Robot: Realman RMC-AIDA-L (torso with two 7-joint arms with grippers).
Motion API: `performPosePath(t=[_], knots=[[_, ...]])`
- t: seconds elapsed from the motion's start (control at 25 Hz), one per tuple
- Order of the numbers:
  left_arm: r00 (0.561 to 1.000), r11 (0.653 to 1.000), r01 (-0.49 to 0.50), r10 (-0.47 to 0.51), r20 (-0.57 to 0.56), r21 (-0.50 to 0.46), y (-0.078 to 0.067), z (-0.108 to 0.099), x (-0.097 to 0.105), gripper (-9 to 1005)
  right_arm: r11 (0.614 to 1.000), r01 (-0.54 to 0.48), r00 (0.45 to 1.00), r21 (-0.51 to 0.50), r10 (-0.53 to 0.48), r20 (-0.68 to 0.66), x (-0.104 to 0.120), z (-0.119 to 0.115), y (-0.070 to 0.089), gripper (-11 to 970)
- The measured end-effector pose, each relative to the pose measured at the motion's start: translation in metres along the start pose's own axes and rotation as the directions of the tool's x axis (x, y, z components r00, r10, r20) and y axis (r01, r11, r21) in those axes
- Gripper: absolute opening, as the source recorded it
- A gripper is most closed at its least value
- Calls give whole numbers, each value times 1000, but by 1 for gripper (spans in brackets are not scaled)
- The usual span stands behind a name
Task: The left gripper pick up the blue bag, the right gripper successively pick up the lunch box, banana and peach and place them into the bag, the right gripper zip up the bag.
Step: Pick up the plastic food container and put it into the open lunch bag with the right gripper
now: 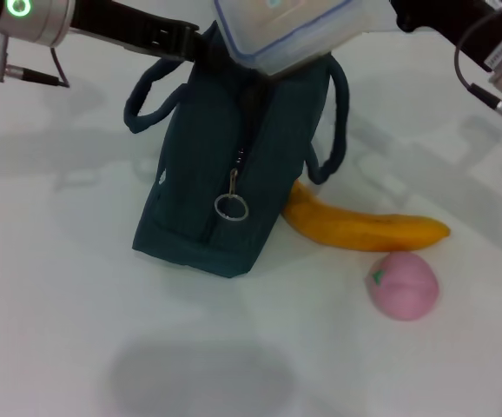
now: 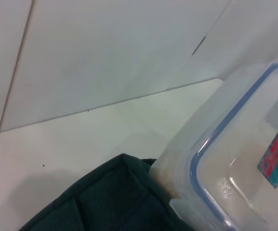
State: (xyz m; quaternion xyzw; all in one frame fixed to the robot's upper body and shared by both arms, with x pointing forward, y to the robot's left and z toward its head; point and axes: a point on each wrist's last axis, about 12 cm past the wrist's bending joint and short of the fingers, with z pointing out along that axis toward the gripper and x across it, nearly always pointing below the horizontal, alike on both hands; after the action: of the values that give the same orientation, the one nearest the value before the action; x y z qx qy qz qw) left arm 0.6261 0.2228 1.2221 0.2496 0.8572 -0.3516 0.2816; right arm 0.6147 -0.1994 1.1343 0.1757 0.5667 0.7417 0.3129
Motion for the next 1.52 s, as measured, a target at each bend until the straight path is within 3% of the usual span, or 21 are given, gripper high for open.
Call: performPosePath(t=[0.44,0.8,1.0,1.24,1.52], knots=[[1000,1000,9,-9,-6,-4,3,-1,2,54,996,-6,999,87,4,32,7,-37,-20,92],[1000,1000,16,-16,-4,-11,5,-1,2,55,995,-1,998,98,-6,66,7,-53,-23,98],[1000,1000,18,-18,-3,-12,6,-1,2,55,994,14,999,108,-17,32,8,-41,-23,113],[1000,1000,14,-14,1,-9,5,-1,2,54,983,74,991,165,-53,-126,24,-6,-25,130],[1000,1000,12,-12,3,5,6,1,3,54,964,124,976,235,-75,-206,36,4,-34,151]])
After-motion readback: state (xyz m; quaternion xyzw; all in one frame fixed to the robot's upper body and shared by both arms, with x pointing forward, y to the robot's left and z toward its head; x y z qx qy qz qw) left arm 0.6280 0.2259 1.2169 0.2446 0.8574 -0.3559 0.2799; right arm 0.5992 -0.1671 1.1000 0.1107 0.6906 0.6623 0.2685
